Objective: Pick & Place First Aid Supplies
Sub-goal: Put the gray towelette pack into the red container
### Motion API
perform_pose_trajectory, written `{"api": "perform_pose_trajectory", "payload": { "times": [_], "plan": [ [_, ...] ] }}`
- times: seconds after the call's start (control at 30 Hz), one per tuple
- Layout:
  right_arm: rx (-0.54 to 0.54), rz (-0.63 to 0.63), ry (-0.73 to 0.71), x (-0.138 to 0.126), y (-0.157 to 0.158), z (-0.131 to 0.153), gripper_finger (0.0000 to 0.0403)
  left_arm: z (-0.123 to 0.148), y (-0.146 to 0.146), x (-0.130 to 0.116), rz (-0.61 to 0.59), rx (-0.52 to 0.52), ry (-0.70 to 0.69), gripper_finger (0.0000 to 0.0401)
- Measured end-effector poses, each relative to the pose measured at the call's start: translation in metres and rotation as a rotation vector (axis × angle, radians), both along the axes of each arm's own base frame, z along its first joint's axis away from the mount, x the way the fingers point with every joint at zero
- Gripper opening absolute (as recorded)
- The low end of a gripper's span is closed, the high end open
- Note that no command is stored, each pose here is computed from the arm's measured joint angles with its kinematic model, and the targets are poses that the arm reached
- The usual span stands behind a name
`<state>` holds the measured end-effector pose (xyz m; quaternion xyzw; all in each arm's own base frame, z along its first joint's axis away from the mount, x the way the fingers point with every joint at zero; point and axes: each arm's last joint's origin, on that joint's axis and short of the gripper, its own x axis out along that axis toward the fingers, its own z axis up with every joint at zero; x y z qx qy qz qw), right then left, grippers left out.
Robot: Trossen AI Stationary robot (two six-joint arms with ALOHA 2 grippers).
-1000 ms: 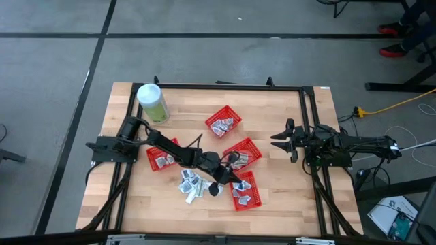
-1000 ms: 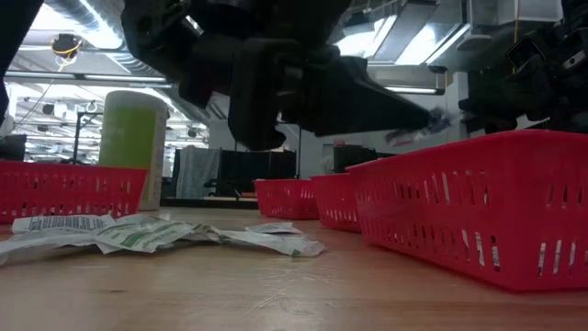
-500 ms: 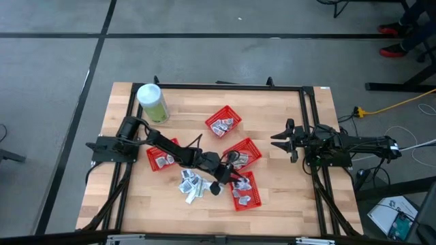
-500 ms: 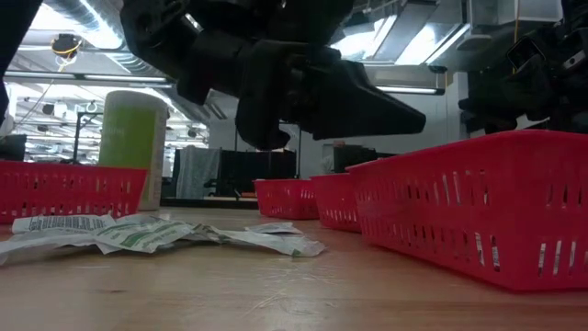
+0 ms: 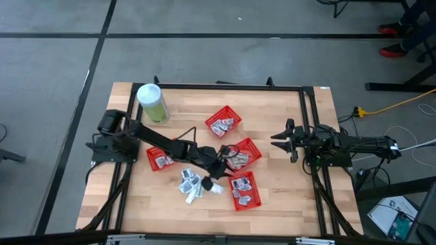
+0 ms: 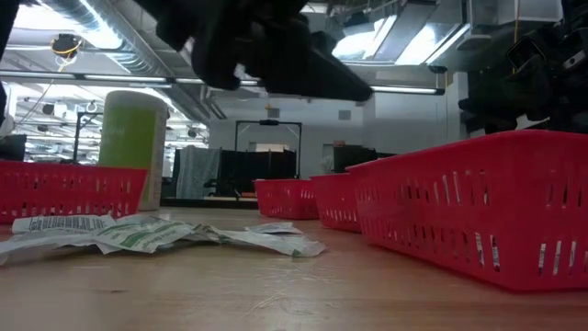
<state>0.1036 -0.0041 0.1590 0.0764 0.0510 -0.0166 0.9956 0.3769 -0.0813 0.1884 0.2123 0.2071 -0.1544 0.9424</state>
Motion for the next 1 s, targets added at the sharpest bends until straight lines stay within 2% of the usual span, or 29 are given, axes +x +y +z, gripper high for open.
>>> {"api": "perform_pose_trajectory", "payload": {
  "times": [0.33,0.9,1.0],
  "plan": [
    [0.0,-0.001,0.0,0.0,0.0,0.0,0.0126,0.022,0.011,-0.02,0.036,-0.006,0.108,0.0058],
    [0.0,0.0,0.0,0.0,0.0,0.0,0.0126,0.012,0.012,-0.029,0.064,-0.002,0.265,0.0005],
    [0.0,0.0,0.0,0.0,0.0,0.0,0.0126,0.013,0.013,-0.039,0.098,0.011,0.225,0.0002]
  ]
}}
